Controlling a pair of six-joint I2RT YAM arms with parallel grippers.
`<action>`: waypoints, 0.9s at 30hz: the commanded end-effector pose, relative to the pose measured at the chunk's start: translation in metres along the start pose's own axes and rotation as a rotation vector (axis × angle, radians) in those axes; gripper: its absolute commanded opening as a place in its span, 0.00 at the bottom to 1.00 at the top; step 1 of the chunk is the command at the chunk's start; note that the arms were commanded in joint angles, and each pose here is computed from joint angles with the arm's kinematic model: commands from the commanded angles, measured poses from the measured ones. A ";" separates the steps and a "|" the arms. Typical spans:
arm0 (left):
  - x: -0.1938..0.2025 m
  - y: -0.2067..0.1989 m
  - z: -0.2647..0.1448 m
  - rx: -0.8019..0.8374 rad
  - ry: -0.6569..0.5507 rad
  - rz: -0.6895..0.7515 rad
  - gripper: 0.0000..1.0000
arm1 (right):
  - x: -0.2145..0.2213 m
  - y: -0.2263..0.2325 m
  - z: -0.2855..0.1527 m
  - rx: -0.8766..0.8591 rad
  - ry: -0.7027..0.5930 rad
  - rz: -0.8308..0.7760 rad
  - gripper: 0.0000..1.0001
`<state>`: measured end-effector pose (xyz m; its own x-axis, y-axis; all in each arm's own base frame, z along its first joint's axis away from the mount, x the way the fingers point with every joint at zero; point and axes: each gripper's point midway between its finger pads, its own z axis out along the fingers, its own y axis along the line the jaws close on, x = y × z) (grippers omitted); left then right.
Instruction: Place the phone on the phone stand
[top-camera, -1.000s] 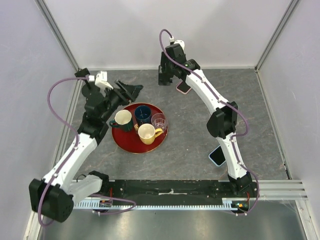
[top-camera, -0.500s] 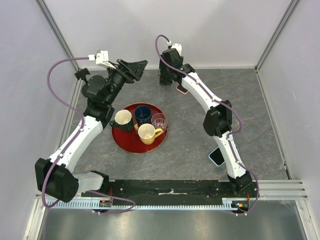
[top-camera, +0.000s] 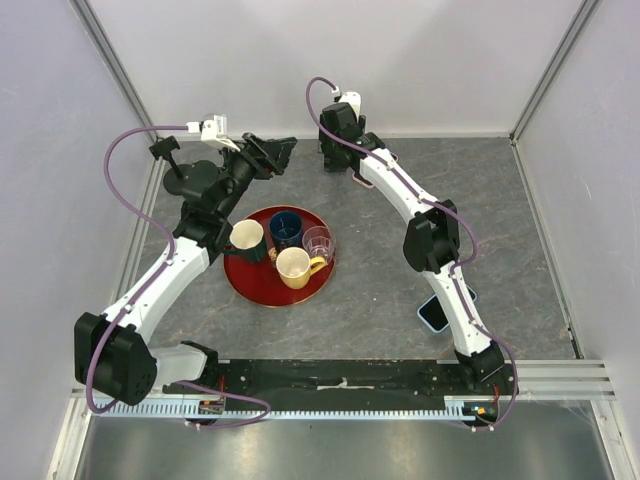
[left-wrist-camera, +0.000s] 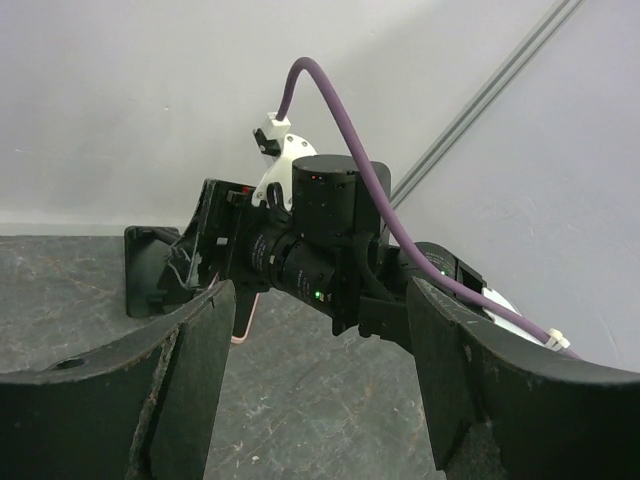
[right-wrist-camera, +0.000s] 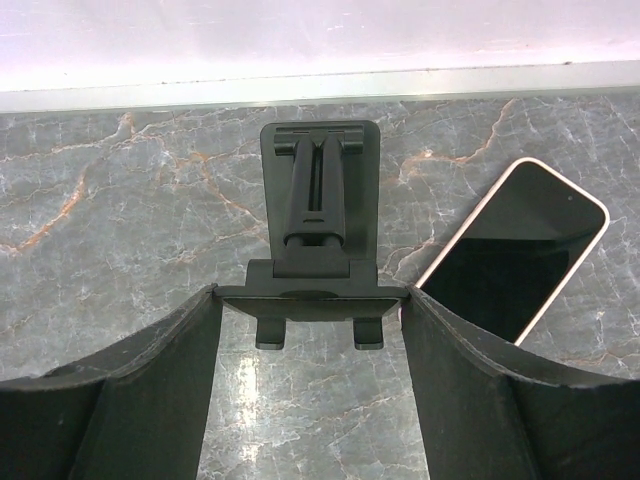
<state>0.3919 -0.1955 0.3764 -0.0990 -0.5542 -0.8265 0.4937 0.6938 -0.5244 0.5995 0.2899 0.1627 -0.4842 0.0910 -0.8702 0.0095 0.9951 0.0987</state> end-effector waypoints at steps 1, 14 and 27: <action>-0.011 -0.009 0.003 0.036 -0.047 0.062 0.75 | -0.026 0.005 0.004 -0.001 -0.102 0.019 0.10; -0.003 -0.008 0.004 0.040 -0.032 0.060 0.76 | -0.015 0.004 0.016 -0.011 -0.095 0.021 0.35; 0.001 -0.008 0.006 0.042 -0.022 0.058 0.75 | -0.010 0.001 0.022 -0.019 -0.084 0.032 0.71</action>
<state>0.3908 -0.2037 0.3734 -0.1047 -0.5390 -0.8357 0.5102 0.6922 -0.5104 0.6168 0.2896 0.1582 -0.4336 0.1003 -0.8955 0.0112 0.9943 0.1060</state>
